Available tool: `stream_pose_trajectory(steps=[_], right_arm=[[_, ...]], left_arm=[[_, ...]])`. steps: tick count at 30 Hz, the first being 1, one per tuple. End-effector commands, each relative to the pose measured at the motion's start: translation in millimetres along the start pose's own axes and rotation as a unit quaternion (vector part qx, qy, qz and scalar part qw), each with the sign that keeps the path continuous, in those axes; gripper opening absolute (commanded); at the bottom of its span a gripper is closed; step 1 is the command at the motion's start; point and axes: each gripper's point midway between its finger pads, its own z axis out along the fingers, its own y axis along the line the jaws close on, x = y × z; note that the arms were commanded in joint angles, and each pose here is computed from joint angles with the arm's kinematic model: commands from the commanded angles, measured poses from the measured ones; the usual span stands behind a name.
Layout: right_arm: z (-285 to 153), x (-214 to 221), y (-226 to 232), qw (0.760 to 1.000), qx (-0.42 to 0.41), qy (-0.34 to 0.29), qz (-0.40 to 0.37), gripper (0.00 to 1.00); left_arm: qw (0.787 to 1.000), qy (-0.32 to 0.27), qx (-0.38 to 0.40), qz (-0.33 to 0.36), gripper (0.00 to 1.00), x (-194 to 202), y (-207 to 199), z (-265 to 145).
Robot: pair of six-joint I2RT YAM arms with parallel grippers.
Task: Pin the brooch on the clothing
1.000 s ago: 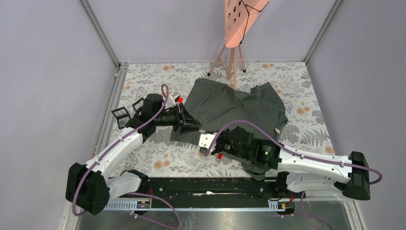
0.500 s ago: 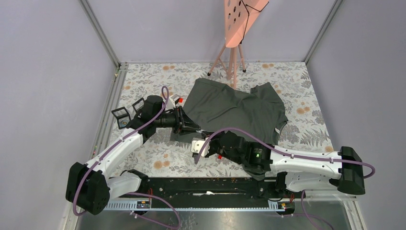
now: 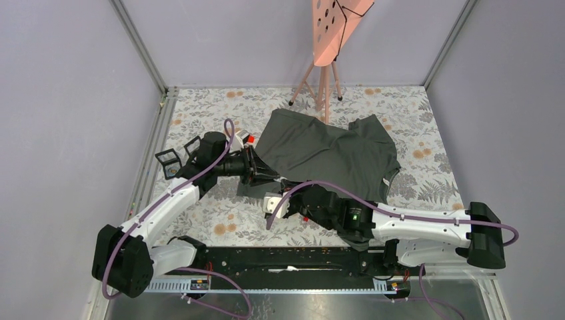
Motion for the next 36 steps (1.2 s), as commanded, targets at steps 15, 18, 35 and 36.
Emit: stream_pose_trajectory(steps=[15, 18, 35, 36], right_arm=[[-0.7, -10.2, -2.9, 0.998, 0.044, -0.032, 0.013, 0.59], [-8.4, -11.8, -5.6, 0.995, 0.058, -0.049, 0.064, 0.67], [-42.8, 29.2, -49.5, 0.870, 0.063, -0.058, 0.485, 0.84], [-45.0, 24.6, -51.7, 0.860, 0.052, -0.070, 0.503, 0.84]], left_arm=[[0.998, -0.050, 0.028, -0.006, 0.00, -18.7, -8.4, -1.5], [0.995, -0.090, 0.036, 0.016, 0.00, -32.0, -13.1, -6.3], [0.904, -0.103, 0.072, 0.408, 0.00, -13.8, -61.0, -44.5], [0.900, -0.091, 0.079, 0.419, 0.00, -9.8, -62.8, -44.7]])
